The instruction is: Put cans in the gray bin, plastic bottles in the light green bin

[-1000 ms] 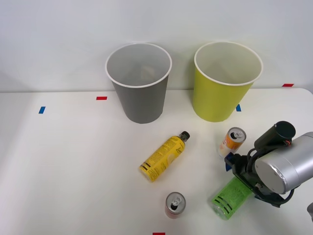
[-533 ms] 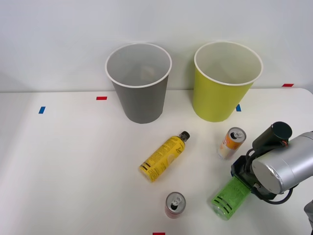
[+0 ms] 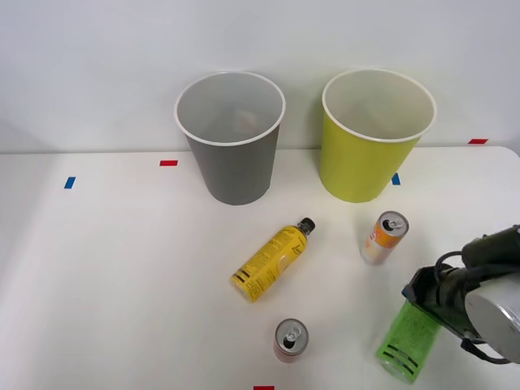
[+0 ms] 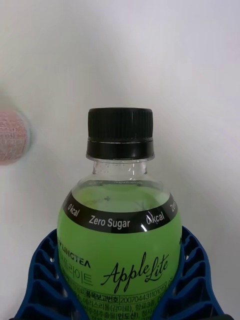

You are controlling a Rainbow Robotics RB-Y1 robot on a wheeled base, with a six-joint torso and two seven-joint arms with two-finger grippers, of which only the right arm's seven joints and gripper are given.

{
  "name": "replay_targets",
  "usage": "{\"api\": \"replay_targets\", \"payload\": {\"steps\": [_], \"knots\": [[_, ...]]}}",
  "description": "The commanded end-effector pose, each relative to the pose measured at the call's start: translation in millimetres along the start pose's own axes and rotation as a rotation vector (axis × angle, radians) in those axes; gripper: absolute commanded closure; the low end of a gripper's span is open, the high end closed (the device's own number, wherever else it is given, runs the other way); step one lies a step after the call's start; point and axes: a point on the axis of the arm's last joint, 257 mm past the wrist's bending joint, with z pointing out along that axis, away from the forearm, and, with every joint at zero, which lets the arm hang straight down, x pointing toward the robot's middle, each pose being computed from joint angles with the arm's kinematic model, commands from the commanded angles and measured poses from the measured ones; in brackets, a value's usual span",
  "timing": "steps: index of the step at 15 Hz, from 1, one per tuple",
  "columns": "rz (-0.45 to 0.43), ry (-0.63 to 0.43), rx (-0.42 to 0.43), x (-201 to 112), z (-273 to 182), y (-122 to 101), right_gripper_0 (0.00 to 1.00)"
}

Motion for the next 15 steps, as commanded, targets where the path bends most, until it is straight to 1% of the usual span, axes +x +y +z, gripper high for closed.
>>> {"api": "replay_targets", "payload": {"steps": [1,2,4,6,7,9,11,13,15], "knots": [[-0.110,-0.073,-0.032,-10.9,-27.2,-7.5,1.00],[-0.149,-0.110,-0.049,-18.9,-37.9,-6.3,1.00],[-0.210,-0.184,-0.108,-32.2,-54.0,4.1,1.00],[-0.286,-0.285,-0.195,-48.2,-70.5,25.7,1.00],[-0.306,-0.323,-0.227,-54.0,-78.1,33.6,1.00],[-0.350,-0.372,-0.231,-65.7,-85.9,31.7,1.00],[-0.382,-0.417,-0.251,-76.7,-93.0,34.5,1.00],[-0.403,-0.480,-0.307,-90.1,-105.6,44.1,1.00],[-0.445,-0.566,-0.364,-103.1,-121.0,58.6,1.00]]}}
